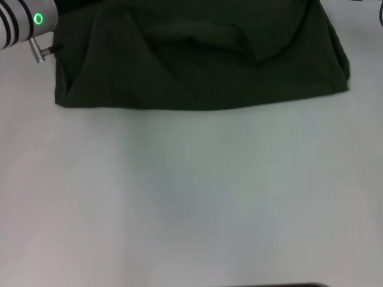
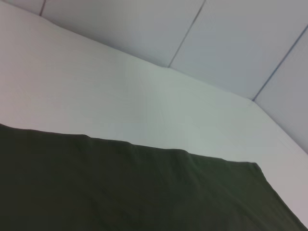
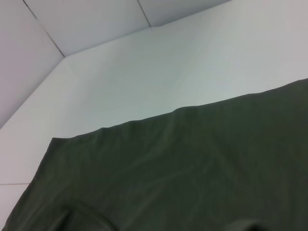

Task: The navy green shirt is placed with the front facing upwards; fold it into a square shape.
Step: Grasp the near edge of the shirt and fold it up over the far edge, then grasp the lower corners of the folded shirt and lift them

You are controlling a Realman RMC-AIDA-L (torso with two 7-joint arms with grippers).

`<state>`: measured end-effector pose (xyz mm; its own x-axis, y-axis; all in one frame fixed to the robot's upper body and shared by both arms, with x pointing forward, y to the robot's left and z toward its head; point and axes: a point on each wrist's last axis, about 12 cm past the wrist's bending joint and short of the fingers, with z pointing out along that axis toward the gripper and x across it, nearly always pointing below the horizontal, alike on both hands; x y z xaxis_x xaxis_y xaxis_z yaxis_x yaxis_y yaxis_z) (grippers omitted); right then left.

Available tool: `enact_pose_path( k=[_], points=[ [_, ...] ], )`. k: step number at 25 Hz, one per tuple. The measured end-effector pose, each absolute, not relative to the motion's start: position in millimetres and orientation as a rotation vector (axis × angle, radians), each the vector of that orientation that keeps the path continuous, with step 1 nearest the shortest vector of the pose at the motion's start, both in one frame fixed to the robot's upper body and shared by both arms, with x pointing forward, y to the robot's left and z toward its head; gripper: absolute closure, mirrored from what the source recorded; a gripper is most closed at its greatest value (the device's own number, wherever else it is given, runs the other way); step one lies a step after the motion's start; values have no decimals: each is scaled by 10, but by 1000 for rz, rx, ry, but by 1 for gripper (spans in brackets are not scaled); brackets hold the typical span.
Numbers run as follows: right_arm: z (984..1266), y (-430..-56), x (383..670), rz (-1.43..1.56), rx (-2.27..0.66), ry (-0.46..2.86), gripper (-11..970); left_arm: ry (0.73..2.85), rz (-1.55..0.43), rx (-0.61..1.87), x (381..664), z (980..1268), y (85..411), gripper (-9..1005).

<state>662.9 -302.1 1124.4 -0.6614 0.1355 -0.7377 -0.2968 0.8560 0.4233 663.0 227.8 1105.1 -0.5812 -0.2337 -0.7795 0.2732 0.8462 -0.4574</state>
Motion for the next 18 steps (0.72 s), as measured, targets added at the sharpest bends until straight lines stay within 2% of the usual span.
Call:
enact_pose_path(
  k=[2, 7, 11, 16, 18],
  points=[
    [11239, -3014, 6628, 666, -116, 2198, 796, 2076, -680, 23, 6619, 11034, 2276, 798],
    [11245, -3036, 6625, 657, -113, 2194, 575, 2073, -675, 22, 6594, 11003, 2260, 578],
    [11241, -3085, 6599, 649, -102, 2187, 448, 2071, -674, 34, 6570, 10981, 2262, 394],
    [11205, -3240, 6425, 682, -97, 2173, 308, 2026, -770, 96, 6460, 11017, 2307, 201],
    [11176, -3333, 6311, 717, -79, 2162, 285, 1991, -831, 140, 6385, 11062, 2341, 184]
  ],
)
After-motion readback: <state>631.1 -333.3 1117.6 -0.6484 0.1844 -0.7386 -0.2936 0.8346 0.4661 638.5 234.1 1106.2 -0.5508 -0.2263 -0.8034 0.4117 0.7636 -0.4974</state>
